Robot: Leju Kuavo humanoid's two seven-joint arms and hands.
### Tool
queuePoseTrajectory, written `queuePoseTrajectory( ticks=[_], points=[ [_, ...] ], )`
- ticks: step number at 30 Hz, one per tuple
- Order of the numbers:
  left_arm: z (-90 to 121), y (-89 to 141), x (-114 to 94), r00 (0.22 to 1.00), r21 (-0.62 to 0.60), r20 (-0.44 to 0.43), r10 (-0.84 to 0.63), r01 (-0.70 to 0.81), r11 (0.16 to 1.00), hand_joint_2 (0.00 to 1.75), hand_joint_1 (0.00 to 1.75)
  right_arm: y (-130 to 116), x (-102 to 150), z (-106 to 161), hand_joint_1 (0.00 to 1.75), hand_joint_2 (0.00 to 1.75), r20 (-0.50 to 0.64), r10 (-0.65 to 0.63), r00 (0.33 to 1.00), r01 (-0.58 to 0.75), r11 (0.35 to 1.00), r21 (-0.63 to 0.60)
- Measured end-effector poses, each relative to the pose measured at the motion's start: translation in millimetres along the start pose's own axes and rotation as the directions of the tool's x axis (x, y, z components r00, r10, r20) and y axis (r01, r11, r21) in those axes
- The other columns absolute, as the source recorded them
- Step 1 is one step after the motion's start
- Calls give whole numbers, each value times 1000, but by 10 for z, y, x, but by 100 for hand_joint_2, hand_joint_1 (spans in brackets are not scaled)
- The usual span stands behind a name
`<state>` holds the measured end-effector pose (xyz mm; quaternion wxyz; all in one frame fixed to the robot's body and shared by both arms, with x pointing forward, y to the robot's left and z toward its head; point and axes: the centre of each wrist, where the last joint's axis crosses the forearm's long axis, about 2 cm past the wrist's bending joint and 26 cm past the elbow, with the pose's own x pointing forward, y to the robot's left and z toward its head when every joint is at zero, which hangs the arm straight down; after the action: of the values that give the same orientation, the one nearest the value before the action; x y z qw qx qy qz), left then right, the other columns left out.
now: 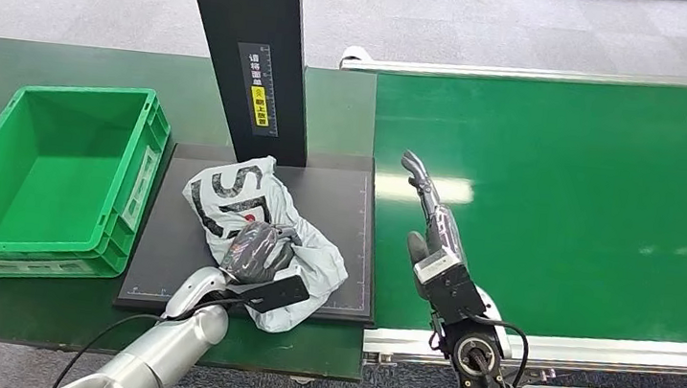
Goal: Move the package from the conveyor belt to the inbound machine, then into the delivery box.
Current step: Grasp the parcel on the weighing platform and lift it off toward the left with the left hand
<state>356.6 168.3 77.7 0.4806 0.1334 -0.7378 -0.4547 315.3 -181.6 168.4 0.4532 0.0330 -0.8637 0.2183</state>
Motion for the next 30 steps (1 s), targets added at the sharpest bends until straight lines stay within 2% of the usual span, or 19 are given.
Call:
queuePoseTrajectory(
  ticks=[8, 11, 15, 19, 23, 30],
  points=[
    [33, -10, -16, 1000, 43, 2, -11, 11, 999, 175, 175, 0, -10, 39, 0, 0, -8, -3, 1000, 3, 1000, -2],
    [58, 16, -4, 1000, 124, 12, -21, 19, 992, 175, 175, -4, -12, 55, 0, 0, -13, -4, 1000, 4, 1000, -9],
    [65, 234, 35, 998, 273, 39, -47, 35, 961, 175, 175, -26, -30, 110, 0, 175, -32, -1, 999, 0, 1000, -30],
    [109, 632, 63, 990, 453, 72, -124, 79, 888, 175, 175, -55, -77, 203, 0, 175, -62, 2, 998, -5, 999, -50],
    [276, 1000, 73, 972, 612, 74, -221, 130, 780, 175, 175, -49, -161, 364, 0, 175, -113, 2, 994, -9, 998, -62],
    [547, 1487, 77, 942, 766, -2, -336, 218, 605, 175, 175, -61, -262, 613, 0, 175, -189, 11, 982, -28, 996, -89]
  ],
)
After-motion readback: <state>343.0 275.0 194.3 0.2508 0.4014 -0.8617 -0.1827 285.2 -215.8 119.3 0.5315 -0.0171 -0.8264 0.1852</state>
